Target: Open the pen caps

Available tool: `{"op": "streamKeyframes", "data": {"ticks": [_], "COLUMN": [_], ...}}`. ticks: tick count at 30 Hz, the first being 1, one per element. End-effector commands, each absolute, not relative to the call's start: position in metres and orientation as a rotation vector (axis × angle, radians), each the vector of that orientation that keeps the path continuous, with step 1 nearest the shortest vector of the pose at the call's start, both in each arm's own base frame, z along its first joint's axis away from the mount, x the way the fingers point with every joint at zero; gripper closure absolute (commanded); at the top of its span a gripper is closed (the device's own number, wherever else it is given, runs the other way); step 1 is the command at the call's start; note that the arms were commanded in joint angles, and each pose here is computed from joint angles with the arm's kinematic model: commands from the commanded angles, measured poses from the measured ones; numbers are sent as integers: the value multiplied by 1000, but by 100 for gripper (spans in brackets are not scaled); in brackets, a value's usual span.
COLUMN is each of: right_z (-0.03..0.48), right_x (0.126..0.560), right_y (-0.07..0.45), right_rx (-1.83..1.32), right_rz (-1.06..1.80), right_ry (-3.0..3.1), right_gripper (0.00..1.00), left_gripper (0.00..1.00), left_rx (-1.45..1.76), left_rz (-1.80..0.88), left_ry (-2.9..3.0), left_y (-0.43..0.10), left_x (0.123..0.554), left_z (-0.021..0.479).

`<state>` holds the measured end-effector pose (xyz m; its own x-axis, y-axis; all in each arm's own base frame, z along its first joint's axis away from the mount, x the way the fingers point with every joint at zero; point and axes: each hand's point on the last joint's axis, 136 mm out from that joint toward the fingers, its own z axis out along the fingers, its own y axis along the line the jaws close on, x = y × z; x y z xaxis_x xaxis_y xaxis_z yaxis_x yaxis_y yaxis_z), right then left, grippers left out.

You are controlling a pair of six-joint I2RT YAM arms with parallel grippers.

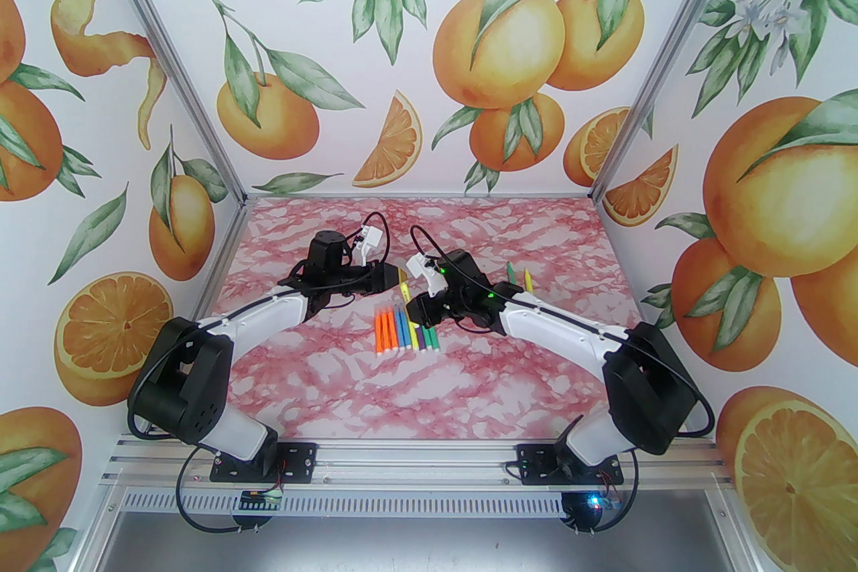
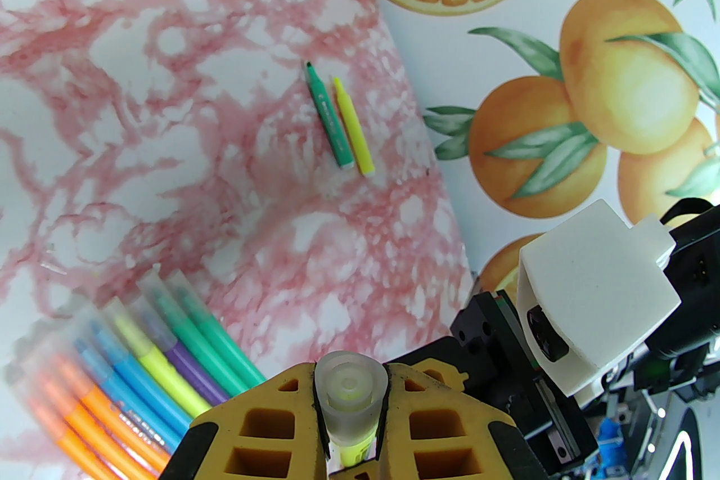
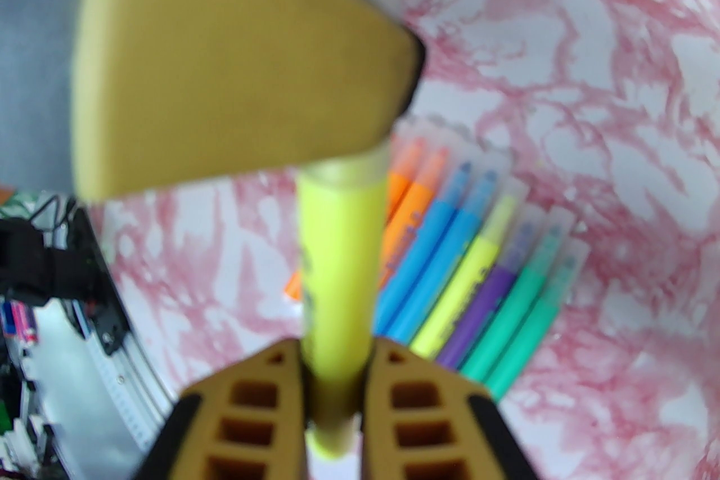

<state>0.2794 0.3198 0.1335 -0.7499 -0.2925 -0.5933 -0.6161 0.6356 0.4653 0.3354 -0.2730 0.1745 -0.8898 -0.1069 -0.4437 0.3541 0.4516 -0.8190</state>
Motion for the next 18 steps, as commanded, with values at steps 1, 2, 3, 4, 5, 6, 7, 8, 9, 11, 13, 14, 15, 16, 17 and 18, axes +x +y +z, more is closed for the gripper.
{"op": "streamKeyframes", "data": {"ticks": [1, 2, 3, 4, 5, 6, 7, 8, 9, 11, 13, 14, 15, 16, 17, 18], "right_z": [117, 114, 111, 107, 105, 102, 101, 100, 99, 96, 94, 95, 97, 100, 103, 107], "right_x": [263, 259, 254, 247, 241, 234, 228, 224, 220, 214, 211, 211, 211, 212, 214, 218], "right_y": [317, 315, 313, 310, 308, 306, 305, 303, 300, 296, 291, 290, 289, 288, 288, 285], "right_rx": [-798, -811, -828, -852, -872, -892, -906, -911, -916, -919, -914, -907, -897, -884, -874, -849], "right_rz": [927, 921, 915, 908, 903, 903, 912, 918, 923, 918, 905, 905, 907, 907, 902, 886], "right_ry": [2442, 2454, 2465, 2478, 2486, 2495, 2497, 2501, 2501, 2507, 2512, 2509, 2500, 2489, 2476, 2467], "right_gripper": [100, 100, 100, 100, 100, 100, 100, 100, 100, 100, 100, 100, 100, 100, 100, 100], "left_gripper": [100, 100, 100, 100, 100, 100, 100, 100, 100, 100, 100, 100, 100, 100, 100, 100], "left_rx": [231, 218, 189, 163, 147, 130, 121, 112, 108, 100, 84, 83, 89, 93, 98, 105], "left_rz": [-1396, -1385, -1374, -1370, -1365, -1359, -1347, -1334, -1321, -1303, -1291, -1285, -1270, -1231, -1170, -1066], "left_ry": [2185, 2178, 2168, 2154, 2141, 2133, 2125, 2121, 2119, 2116, 2108, 2105, 2111, 2129, 2155, 2186], "left_y": [-272, -269, -264, -259, -256, -252, -249, -246, -242, -237, -230, -228, -225, -221, -215, -206], "left_x": [357, 362, 367, 372, 376, 380, 384, 387, 389, 393, 397, 398, 398, 400, 400, 403], "left_z": [204, 208, 213, 218, 223, 228, 233, 237, 240, 245, 249, 250, 251, 249, 246, 241]}}
